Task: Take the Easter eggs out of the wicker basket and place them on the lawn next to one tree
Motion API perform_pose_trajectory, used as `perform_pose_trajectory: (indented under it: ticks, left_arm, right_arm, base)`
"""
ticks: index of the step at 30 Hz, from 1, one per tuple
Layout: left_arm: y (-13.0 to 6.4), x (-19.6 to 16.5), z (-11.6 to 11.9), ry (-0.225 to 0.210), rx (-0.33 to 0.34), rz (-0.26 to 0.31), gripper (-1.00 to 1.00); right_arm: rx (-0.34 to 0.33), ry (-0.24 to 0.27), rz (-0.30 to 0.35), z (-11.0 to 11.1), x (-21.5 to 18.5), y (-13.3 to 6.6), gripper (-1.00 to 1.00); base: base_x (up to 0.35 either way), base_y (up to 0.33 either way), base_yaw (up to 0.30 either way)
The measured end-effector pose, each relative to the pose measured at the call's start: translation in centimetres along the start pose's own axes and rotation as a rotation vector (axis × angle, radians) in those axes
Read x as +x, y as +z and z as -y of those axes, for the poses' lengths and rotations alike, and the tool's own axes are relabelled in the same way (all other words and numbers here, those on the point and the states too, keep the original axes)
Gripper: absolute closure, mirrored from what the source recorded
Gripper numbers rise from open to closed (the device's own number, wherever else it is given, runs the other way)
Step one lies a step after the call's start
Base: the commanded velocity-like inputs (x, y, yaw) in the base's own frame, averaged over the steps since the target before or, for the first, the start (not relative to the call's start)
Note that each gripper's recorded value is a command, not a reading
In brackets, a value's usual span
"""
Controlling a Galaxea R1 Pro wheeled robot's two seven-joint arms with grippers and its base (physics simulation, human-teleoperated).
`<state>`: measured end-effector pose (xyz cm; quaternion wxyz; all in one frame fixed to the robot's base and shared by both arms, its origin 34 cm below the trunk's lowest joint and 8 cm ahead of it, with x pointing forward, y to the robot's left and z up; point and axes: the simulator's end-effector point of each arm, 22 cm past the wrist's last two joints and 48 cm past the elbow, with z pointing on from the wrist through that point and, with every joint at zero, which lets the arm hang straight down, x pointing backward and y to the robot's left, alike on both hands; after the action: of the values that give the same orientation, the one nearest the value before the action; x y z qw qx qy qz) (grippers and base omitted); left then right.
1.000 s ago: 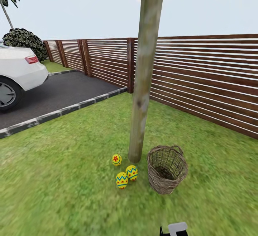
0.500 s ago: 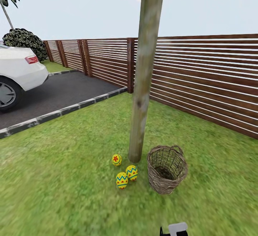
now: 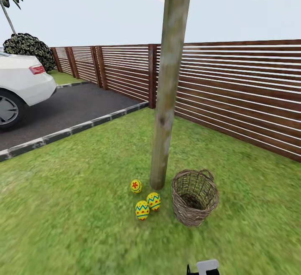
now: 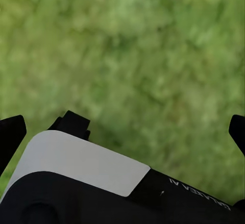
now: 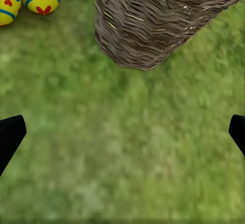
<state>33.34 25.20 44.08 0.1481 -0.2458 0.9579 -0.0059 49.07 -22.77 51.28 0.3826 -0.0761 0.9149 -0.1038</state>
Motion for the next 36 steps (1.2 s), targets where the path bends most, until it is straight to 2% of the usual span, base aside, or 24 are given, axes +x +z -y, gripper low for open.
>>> perform_pose_trajectory:
  ticks: [36]
  left_arm:
    - [0.0, -0.01, 0.0, 0.0, 0.0, 0.0, -1.0]
  right_arm:
    - [0.0, 0.0, 0.001, -0.01, -0.02, 0.01, -1.0]
  base:
    - [0.0, 0.0, 0.0]
